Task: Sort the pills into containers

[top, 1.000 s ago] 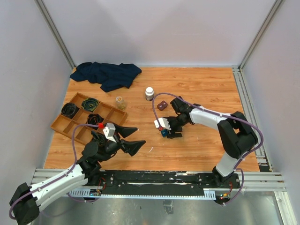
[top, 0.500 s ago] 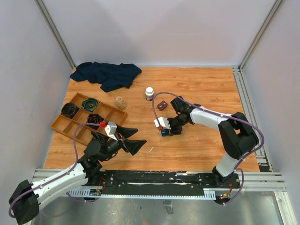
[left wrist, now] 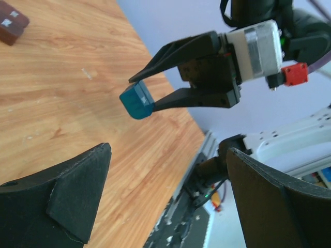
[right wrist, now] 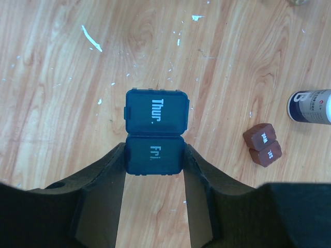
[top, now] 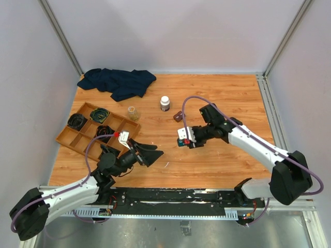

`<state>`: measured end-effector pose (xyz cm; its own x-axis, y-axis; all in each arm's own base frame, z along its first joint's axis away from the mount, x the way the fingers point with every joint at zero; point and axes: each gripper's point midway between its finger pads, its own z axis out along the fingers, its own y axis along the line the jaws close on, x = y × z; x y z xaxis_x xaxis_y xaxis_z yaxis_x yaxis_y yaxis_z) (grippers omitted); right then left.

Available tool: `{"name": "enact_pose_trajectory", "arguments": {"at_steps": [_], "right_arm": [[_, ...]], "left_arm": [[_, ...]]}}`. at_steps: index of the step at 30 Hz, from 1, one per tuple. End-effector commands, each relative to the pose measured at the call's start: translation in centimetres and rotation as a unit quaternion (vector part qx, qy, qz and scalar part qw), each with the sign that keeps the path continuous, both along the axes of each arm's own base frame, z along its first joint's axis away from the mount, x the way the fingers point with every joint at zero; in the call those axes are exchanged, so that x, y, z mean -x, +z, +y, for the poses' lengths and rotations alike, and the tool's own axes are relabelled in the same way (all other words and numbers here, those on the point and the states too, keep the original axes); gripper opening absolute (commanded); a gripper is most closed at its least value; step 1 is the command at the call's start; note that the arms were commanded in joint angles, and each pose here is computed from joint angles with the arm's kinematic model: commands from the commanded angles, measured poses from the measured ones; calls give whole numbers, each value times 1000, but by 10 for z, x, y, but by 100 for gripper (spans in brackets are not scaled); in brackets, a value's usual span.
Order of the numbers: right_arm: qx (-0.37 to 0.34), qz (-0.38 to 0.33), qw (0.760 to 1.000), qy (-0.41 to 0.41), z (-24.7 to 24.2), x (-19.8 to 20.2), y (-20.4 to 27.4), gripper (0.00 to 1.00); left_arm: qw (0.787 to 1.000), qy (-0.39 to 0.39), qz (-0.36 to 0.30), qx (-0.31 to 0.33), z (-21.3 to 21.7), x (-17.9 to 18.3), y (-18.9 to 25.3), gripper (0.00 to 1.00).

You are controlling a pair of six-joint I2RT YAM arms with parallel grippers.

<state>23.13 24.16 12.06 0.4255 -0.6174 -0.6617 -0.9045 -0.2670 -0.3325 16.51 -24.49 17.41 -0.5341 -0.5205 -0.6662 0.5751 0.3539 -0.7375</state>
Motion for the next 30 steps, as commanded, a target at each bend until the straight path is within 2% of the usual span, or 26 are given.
{"name": "enact_pose_trajectory", "arguments": {"at_steps": [1,9,20,30], "right_arm": [[-11,30,999,-3,-3,23,20,25],[-48,63,997,-11,-6,48,58,25],[-55,66,996,-27,-13,44,50,30],[-60,69,995,-47,-12,38,50,30]], "left_arm": [[995,-1,13,95,2,2,34,97],[990,-13,49,133,-6,-1,54,94],[990,-24,72,119,-21,-8,52,93],[991,-36,83,102,-35,-10,47,91]]}}
